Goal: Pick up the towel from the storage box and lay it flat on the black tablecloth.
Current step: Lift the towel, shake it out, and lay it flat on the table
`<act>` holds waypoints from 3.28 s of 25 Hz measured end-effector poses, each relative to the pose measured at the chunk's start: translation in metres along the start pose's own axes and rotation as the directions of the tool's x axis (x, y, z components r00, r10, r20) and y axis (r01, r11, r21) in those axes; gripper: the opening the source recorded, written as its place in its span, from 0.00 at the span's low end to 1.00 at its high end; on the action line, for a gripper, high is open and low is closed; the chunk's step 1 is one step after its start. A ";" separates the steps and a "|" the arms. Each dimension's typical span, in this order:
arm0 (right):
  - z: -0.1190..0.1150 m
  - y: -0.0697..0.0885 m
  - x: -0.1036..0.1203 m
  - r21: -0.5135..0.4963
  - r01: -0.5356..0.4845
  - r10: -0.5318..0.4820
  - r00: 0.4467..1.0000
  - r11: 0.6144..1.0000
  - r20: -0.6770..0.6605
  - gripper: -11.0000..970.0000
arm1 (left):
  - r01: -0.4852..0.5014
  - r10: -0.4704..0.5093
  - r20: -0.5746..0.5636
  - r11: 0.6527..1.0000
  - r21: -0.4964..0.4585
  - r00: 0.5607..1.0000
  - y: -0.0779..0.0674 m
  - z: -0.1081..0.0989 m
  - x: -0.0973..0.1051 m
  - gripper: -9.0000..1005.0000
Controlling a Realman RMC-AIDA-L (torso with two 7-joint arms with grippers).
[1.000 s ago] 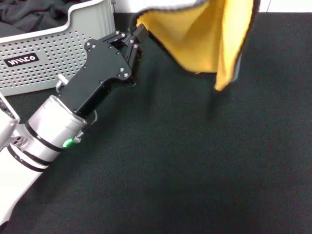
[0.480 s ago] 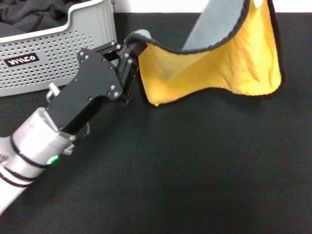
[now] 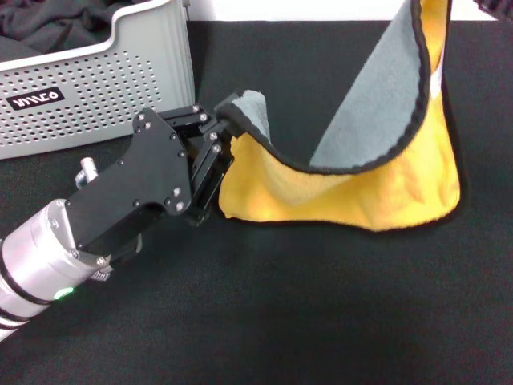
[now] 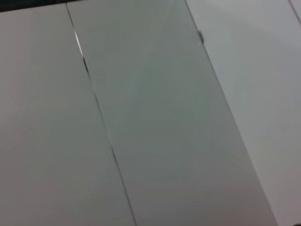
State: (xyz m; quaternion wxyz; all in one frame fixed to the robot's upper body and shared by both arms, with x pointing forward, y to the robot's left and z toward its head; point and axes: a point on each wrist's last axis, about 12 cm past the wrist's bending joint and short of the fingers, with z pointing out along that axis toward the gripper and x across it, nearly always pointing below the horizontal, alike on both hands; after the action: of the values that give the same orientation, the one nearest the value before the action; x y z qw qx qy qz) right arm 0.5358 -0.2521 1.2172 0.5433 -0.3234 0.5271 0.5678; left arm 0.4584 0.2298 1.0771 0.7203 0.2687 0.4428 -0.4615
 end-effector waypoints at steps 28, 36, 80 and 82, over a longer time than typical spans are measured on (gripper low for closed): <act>-0.061 0.095 0.041 -0.001 0.016 -0.016 0.983 1.000 -0.183 0.02 | 0.121 -0.136 0.021 0.932 0.341 0.990 -0.056 -0.014 -0.017 0.03; -0.080 0.076 0.074 0.085 -0.090 0.102 0.984 0.992 -0.148 0.02 | 0.206 -0.195 -0.070 0.945 0.253 0.978 -0.052 -0.023 0.001 0.03; -0.073 -0.040 0.129 0.522 -0.041 0.117 0.987 0.852 -0.114 0.02 | -0.113 -0.020 -0.416 0.950 -0.293 0.909 0.044 0.009 0.058 0.03; -0.074 -0.041 0.129 0.534 -0.039 0.118 0.986 0.844 -0.114 0.02 | -0.138 0.001 -0.437 0.949 -0.282 0.900 0.048 0.013 0.060 0.03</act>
State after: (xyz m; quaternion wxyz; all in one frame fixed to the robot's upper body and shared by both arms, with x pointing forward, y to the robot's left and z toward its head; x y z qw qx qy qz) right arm 0.5340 -0.2930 1.0680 0.5487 -0.1788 0.7135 0.3973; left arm 0.5175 0.2140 1.0291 0.6535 0.2650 0.6471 -0.2898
